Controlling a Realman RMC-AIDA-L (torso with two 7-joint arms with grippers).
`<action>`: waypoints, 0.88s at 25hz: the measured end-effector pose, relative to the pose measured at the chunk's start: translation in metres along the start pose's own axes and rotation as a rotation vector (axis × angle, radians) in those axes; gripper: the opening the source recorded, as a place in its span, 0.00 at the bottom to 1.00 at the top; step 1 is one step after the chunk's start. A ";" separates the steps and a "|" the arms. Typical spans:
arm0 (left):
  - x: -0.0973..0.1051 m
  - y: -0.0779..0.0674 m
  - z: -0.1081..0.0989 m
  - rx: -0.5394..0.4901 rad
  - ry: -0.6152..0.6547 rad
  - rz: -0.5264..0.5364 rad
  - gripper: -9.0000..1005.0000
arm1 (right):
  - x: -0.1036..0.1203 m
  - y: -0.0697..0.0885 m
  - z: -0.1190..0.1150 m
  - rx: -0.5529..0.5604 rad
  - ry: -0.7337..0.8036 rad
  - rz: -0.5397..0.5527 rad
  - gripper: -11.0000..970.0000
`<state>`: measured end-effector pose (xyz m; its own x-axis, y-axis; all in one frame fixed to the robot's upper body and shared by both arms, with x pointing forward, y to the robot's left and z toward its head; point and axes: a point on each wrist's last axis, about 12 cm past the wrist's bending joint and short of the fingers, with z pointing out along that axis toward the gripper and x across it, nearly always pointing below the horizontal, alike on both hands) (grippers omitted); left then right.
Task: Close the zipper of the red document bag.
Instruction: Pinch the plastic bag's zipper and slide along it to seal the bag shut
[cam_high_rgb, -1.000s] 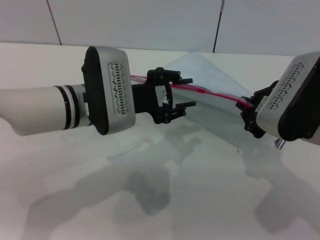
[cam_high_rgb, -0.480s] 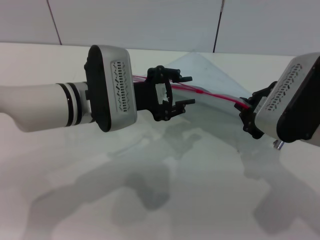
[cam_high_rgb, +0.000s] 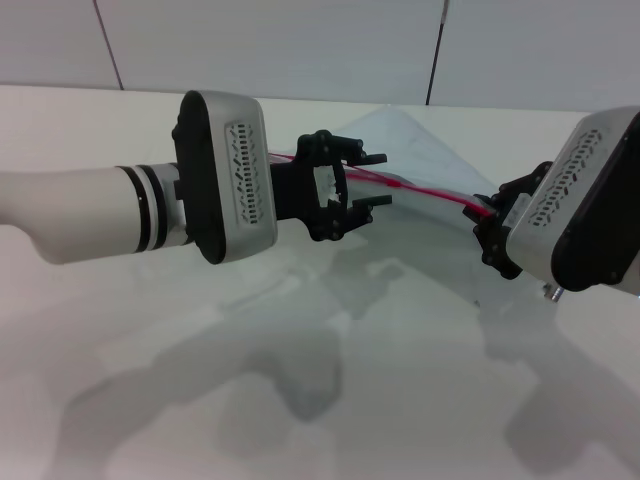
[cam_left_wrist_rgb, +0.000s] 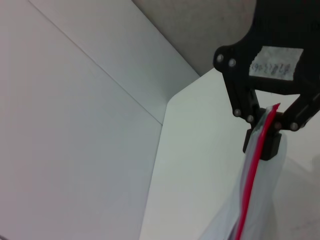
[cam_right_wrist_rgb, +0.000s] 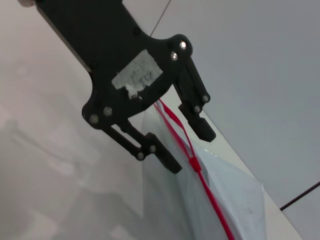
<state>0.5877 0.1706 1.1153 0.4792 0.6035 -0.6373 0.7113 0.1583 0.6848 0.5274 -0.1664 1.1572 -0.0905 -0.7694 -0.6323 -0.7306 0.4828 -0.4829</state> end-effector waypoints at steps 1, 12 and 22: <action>0.000 -0.001 0.000 0.001 0.001 -0.002 0.42 | 0.000 0.000 0.000 -0.001 0.000 -0.001 0.06; -0.001 -0.004 0.005 0.008 -0.003 0.010 0.42 | -0.002 0.001 -0.001 -0.002 -0.006 -0.006 0.06; -0.002 -0.004 0.007 0.003 -0.002 0.021 0.36 | -0.003 0.002 0.000 -0.004 -0.007 -0.009 0.06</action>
<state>0.5874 0.1629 1.1112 0.4955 0.6048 -0.6235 0.7023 0.1435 0.6973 0.5265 -0.1635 1.1581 -0.0796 -0.7707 -0.6323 -0.7341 0.4744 -0.4858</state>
